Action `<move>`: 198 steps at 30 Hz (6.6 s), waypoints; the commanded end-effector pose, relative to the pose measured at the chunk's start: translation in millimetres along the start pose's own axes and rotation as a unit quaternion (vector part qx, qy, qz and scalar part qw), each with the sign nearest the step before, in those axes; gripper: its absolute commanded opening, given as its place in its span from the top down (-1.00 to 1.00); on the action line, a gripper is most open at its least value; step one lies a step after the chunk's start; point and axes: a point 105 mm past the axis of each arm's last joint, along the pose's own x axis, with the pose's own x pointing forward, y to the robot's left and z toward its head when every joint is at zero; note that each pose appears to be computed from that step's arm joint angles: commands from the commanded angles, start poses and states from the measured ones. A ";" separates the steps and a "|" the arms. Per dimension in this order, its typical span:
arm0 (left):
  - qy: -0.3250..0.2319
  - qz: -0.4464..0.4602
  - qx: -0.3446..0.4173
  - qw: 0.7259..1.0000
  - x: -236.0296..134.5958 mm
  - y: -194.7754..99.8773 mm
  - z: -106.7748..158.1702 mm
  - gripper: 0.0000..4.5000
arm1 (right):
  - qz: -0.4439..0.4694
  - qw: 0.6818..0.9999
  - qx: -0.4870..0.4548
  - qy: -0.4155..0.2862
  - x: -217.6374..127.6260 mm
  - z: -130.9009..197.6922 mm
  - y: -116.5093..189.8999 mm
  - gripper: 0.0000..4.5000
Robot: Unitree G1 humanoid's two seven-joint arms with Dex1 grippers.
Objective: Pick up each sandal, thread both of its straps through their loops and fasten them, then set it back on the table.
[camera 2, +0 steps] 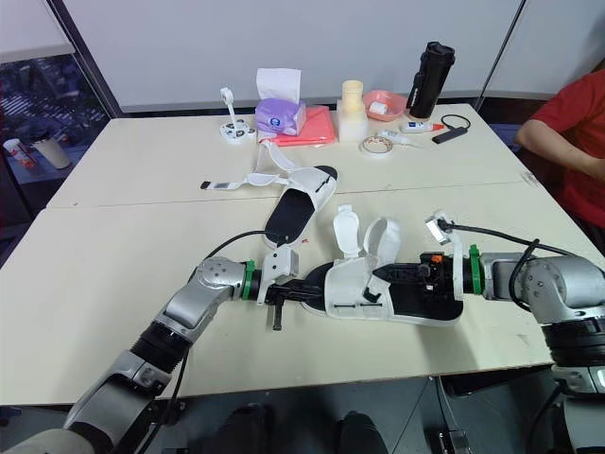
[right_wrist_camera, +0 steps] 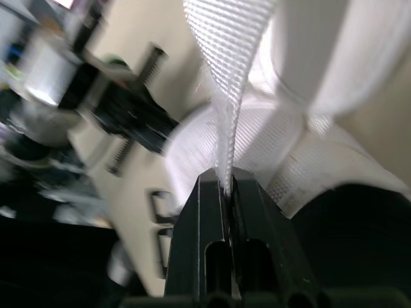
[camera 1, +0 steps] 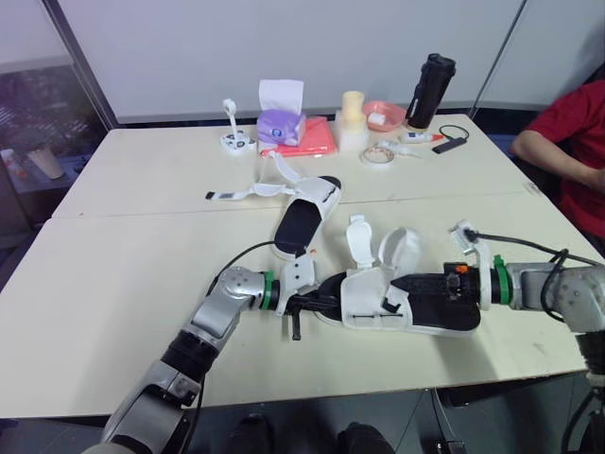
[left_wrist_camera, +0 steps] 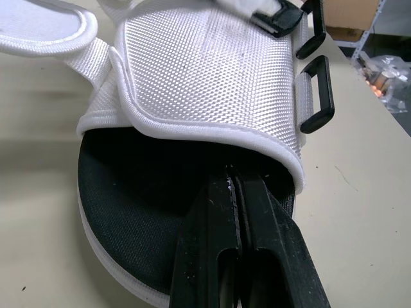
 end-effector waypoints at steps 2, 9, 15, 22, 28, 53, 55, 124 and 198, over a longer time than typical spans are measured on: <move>0.009 -0.002 -0.003 1.000 2.0 -2.5 -4.9 1.00 | -0.006 0.998 -0.063 0.030 -1.4 -3.0 2.8 0.96; 0.007 0.000 -0.005 1.000 3.0 -1.8 -4.8 1.00 | 0.058 0.996 -0.069 0.001 -6.3 11.7 22.2 0.96; 0.003 0.003 -0.009 1.000 3.2 -1.2 -4.6 1.00 | 0.078 0.994 -0.077 0.000 -3.9 9.9 31.1 0.96; 0.001 0.006 -0.016 1.000 3.1 -0.9 -5.2 1.00 | 0.084 0.988 -0.128 0.028 3.8 0.2 38.7 0.96; 0.000 0.006 -0.018 1.000 3.2 -1.0 -5.5 1.00 | 0.072 0.981 -0.165 0.068 7.6 -14.2 36.5 0.96; 0.001 -0.102 -0.061 0.993 11.5 -39.2 -2.8 1.00 | -0.050 0.995 -0.090 -0.005 -59.5 -34.9 51.8 -0.73; 0.001 -0.098 -0.057 0.994 14.8 -37.5 -2.9 1.00 | -0.045 0.995 -0.088 0.006 -52.3 -43.9 55.8 -0.73; 0.019 -0.033 -0.037 0.999 11.6 -12.9 -15.5 1.00 | 0.153 0.978 -0.037 -0.135 -27.4 18.2 87.7 0.98; 0.018 -0.006 -0.053 0.998 11.3 -15.7 -23.0 1.00 | 0.050 0.975 -0.051 -0.209 10.2 100.0 8.9 0.98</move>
